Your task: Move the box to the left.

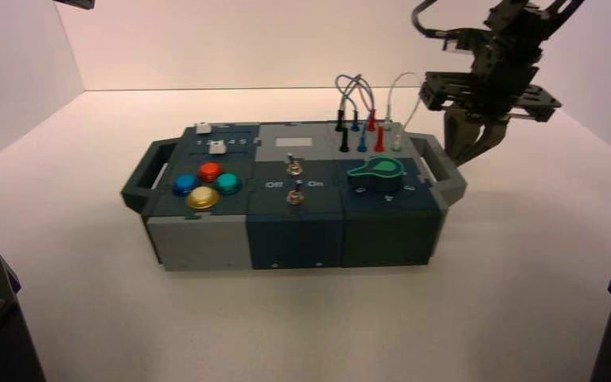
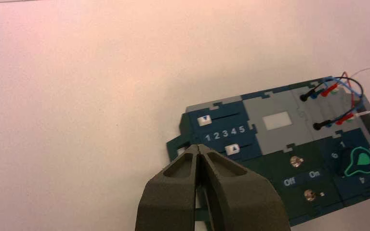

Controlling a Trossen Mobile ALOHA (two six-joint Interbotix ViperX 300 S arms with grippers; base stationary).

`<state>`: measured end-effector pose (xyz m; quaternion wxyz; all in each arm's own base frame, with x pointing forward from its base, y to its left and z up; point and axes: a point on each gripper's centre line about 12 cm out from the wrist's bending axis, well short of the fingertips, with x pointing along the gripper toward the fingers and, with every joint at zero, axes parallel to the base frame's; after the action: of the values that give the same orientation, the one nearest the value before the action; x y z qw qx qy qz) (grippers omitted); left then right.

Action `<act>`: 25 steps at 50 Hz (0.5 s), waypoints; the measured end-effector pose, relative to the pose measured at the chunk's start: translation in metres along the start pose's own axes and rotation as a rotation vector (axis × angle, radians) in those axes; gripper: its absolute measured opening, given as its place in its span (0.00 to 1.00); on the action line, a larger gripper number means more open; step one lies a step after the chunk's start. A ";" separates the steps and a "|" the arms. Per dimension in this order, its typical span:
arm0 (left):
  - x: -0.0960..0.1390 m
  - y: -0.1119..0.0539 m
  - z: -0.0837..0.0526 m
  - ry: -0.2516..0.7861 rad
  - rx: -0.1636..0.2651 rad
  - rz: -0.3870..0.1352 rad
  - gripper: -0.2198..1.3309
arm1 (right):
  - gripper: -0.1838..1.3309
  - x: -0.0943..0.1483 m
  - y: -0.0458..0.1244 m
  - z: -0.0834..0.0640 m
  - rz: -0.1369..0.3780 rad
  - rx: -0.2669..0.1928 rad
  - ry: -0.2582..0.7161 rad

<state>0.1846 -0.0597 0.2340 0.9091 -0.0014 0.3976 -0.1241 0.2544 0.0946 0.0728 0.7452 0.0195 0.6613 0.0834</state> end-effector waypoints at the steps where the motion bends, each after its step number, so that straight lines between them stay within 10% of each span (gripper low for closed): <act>1: 0.000 0.000 0.000 -0.001 0.001 -0.001 0.04 | 0.02 0.001 0.002 0.000 0.002 -0.005 0.003; 25: -0.002 0.000 -0.002 -0.006 0.001 -0.002 0.04 | 0.02 0.014 0.079 -0.002 0.097 -0.115 0.070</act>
<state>0.1821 -0.0593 0.2337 0.9102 -0.0016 0.3949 -0.1252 0.2462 0.1744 0.0698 0.7165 0.0058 0.6794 0.1580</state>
